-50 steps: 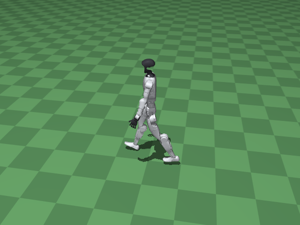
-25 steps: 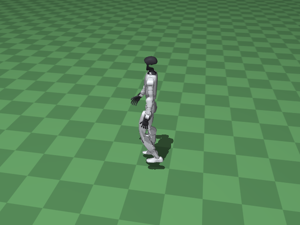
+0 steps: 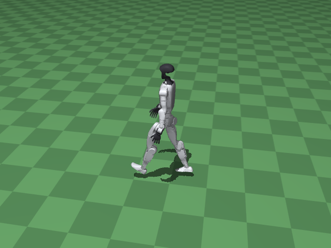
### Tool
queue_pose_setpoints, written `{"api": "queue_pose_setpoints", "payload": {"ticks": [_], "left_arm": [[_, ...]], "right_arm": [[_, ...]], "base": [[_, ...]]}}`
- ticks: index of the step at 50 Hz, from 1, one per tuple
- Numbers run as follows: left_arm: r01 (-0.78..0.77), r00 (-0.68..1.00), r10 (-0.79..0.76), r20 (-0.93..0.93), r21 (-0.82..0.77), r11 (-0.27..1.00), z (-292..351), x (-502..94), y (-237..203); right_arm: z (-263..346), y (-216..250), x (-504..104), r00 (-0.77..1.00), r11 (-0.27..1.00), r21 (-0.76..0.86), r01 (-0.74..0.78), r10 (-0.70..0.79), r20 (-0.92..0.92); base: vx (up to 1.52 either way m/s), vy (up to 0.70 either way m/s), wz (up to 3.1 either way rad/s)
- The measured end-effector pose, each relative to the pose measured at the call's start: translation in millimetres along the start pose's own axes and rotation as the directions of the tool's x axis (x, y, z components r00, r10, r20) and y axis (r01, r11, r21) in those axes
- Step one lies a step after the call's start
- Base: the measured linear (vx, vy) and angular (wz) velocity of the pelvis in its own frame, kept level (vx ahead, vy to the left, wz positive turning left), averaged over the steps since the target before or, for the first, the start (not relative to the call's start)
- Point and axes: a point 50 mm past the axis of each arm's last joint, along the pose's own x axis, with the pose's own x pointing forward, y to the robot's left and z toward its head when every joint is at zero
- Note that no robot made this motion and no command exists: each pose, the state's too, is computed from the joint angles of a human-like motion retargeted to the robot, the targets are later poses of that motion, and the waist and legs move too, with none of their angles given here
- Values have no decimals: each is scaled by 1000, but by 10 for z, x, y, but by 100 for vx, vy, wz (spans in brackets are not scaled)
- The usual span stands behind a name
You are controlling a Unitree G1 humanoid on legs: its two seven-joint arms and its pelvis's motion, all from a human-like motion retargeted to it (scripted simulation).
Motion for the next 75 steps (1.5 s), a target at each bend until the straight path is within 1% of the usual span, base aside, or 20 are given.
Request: {"api": "queue_pose_setpoints", "payload": {"ticks": [5,8,12,16,18,20,22,25,30,32,35,37,39,40,42,44,50,57,65,75], "left_arm": [[-39,999,39,1,-32,999,3,-19,100],[-60,998,60,12,-8,998,46,-24,165],[-103,993,96,72,102,989,256,-14,304],[-215,961,148,231,295,931,679,-63,548],[-304,925,165,344,405,862,971,-156,703],[-407,873,166,458,499,765,1284,-314,863],[-521,809,161,565,564,641,1610,-538,1026],[-674,709,146,690,602,429,2074,-942,1223],[-838,543,85,835,534,113,2859,-1755,1413],[-875,485,46,873,484,32,3120,-2069,1411],[-919,394,-17,919,394,-35,3435,-2498,1359],[-940,331,-53,942,325,-102,3599,-2738,1324],[-964,263,-62,963,259,-63,3745,-2973,1284],[-970,239,-65,969,234,-69,3796,-3075,1271],[-971,215,-83,973,204,-122,3879,-3222,1234],[-982,176,-94,980,167,-94,3967,-3370,1182],[-979,144,-159,977,117,-166,4048,-3638,1068],[-965,169,-164,972,129,-229,4038,-3755,1047],[-939,210,-120,970,166,-301,4010,-3762,1116],[-941,204,-89,975,170,-292,3982,-3799,1199]], "right_arm": [[21,-19,4,1000,999,37,22,-22,4],[11,0,0,999,995,93,37,-39,17],[1,45,-11,998,991,129,26,-33,53],[98,56,-35,987,999,28,15,-19,159],[227,-7,-72,967,997,-69,38,-20,253],[392,-150,-152,933,979,-180,94,-24,360],[585,-395,-282,883,943,-273,191,-43,468],[895,-849,-567,790,862,-350,367,-89,607],[1474,-1561,-1108,632,701,-365,613,-157,759],[1683,-1792,-1315,583,639,-357,681,-178,793],[1962,-2078,-1609,516,559,-331,760,-210,831],[2134,-2214,-1780,463,532,-288,796,-230,856],[2272,-2378,-1972,431,472,-271,839,-271,861],[2326,-2435,-2059,412,456,-256,852,-284,865],[2429,-2494,-2197,380,449,-228,864,-283,881],[2504,-2580,-2344,364,406,-227,885,-301,881],[2629,-2627,-2598,348,333,-254,908,-263,900],[2666,-2643,-2743,371,322,-287,902,-242,896],[2633,-2692,-2811,386,328,-296,897,-253,887],[2582,-2772,-2918,373,307,-285,908,-283,884]], "base": [[53,21,-52],[55,24,-17],[55,26,7],[52,14,33],[47,6,44],[40,10,38],[31,21,34],[24,34,37],[20,9,50],[18,4,77],[21,2,110],[23,1,120],[18,-2,63],[20,0,46],[20,0,35],[17,-3,13],[16,-3,-20],[11,-3,-11],[8,-3,5],[6,-4,0]]}}
